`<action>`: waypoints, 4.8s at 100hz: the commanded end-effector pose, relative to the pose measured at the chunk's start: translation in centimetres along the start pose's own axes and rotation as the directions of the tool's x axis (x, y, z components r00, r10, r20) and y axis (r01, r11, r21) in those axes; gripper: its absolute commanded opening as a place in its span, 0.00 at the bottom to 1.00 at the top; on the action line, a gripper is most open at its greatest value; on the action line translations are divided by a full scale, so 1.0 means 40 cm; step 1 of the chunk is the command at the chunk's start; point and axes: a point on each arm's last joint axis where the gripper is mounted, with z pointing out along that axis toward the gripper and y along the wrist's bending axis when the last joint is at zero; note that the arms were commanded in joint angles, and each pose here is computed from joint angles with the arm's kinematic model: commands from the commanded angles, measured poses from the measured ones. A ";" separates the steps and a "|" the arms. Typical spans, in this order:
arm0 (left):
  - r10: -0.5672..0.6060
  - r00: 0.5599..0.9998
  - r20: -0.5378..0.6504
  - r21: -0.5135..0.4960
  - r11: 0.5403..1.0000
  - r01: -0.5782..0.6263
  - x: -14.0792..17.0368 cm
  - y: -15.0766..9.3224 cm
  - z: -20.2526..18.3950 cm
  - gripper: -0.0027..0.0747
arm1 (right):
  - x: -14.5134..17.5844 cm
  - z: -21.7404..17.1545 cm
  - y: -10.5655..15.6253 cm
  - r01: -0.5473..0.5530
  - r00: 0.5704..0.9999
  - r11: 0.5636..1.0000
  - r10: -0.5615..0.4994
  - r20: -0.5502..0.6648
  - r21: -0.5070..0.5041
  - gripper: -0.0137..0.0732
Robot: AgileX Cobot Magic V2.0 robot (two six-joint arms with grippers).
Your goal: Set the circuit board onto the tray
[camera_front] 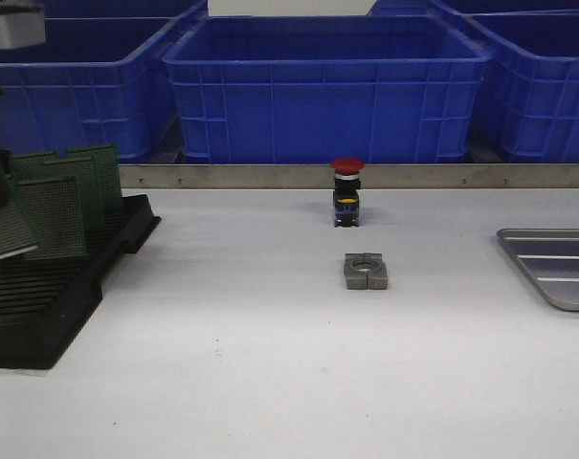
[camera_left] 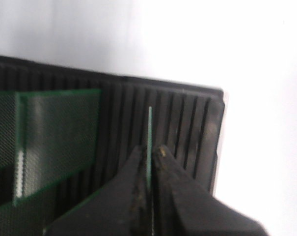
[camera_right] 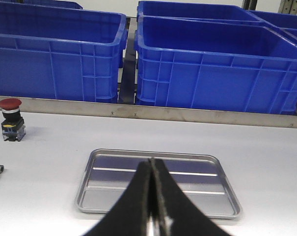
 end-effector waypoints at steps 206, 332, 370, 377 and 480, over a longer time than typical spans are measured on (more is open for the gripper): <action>-0.014 0.819 0.574 0.317 0.926 -0.206 -0.450 -0.214 0.069 0.01 | -0.207 0.309 0.103 -0.306 0.774 0.831 -0.066 -0.630 -0.464 0.78; -0.016 0.818 0.575 0.317 0.926 -0.205 -0.450 -0.214 0.068 0.05 | -0.113 0.440 0.415 -0.095 0.904 0.210 -0.391 -0.173 -0.973 0.08; -0.017 0.801 0.598 0.286 0.938 -0.194 -0.446 -0.188 0.042 0.73 | -0.112 0.446 0.407 -0.250 0.874 0.288 -0.345 -0.344 -0.925 0.08; -0.011 0.792 0.611 0.255 0.949 -0.183 -0.439 -0.166 0.020 0.72 | -0.109 0.458 0.389 -0.345 0.837 0.355 -0.302 -0.456 -0.869 0.08; -0.056 0.775 0.629 0.180 0.981 -0.075 -0.375 -0.078 -0.048 0.72 | 0.082 0.685 0.006 -0.309 0.647 0.925 0.036 -0.762 -0.219 0.81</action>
